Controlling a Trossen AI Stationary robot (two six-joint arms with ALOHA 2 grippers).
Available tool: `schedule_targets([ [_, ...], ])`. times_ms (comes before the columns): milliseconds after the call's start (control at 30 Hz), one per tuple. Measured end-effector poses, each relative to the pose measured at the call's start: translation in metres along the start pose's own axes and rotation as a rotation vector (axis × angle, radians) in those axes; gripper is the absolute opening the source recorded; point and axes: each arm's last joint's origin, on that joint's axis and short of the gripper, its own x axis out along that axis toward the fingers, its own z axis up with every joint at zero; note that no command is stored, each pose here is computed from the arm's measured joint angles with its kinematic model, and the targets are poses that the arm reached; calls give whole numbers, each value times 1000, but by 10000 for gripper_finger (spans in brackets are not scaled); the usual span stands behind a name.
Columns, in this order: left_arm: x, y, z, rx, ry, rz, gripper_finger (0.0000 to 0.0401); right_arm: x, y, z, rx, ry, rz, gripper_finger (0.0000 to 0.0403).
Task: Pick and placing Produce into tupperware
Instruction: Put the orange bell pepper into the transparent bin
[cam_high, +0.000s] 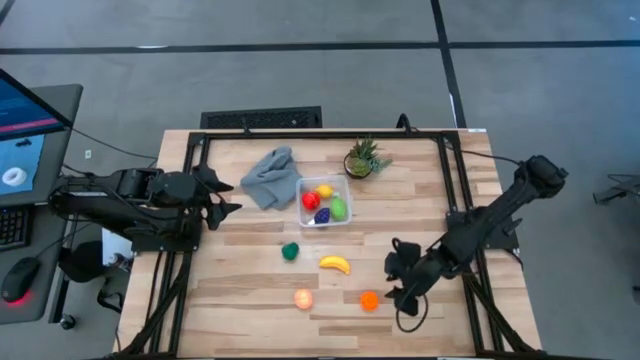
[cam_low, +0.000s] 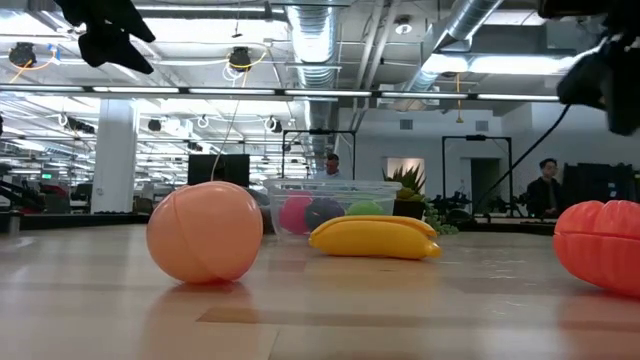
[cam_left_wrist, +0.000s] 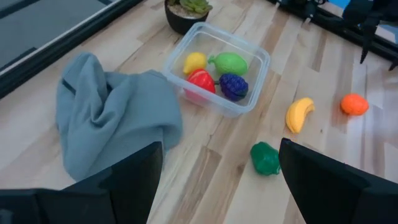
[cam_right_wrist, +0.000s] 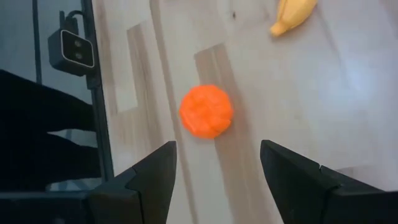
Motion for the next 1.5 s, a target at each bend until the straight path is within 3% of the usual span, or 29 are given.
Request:
schedule_targets([
  [433,0,1,-3,36,38,2,308,23,17,3,50,34,-17,256],
  [633,0,2,-4,46,46,7,308,27,13,14,241,65,33,256],
  [867,0,2,-4,45,46,7,308,27,-2,32,341,136,88,256],
  [967,0,2,-4,42,47,5,308,27,-4,36,321,173,135,256],
  [1500,0,3,-6,45,65,25,308,27,-12,37,319,183,84,256],
])
